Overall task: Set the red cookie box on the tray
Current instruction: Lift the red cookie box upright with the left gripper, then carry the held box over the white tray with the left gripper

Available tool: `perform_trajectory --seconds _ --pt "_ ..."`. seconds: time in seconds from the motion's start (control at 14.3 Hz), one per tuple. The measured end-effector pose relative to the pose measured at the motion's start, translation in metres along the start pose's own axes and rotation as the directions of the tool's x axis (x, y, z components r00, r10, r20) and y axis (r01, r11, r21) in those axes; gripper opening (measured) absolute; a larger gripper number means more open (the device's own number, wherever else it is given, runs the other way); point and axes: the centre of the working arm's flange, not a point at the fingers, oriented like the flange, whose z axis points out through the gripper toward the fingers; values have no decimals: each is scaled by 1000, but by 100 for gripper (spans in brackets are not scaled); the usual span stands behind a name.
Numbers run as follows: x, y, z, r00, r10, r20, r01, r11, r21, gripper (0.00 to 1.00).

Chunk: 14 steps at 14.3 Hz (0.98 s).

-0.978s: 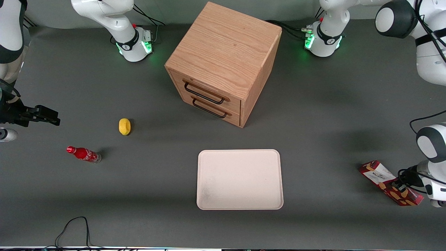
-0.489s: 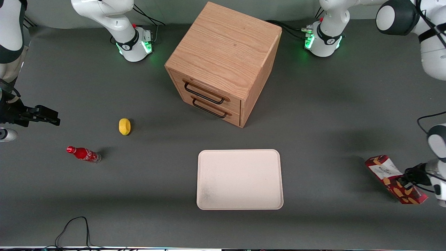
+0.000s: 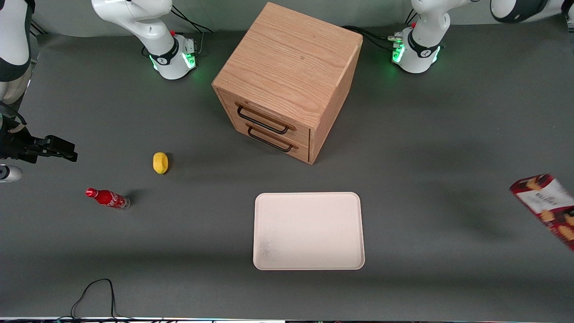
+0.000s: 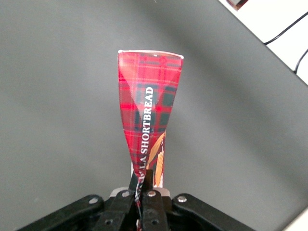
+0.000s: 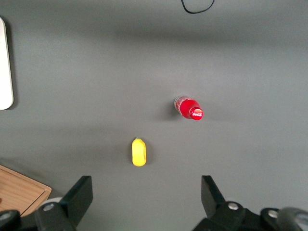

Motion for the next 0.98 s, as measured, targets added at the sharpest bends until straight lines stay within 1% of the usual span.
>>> perform_trajectory --seconds 0.28,0.42,0.49,0.63,0.7,0.84,0.98 --pt "-37 -24 -91 1000 -8 -25 8 1000 -11 3" --pt "-52 -18 -111 999 13 -32 -13 1000 -22 3" --pt "-59 -7 -112 999 37 -28 -38 999 -29 3" --pt "-80 32 -106 993 116 -4 -116 992 -48 3" --pt "-97 58 -102 986 168 17 -167 985 -50 3" --pt "-137 111 -94 963 266 41 -264 964 -37 3" --pt "-180 159 -86 935 350 55 -349 937 -21 3"
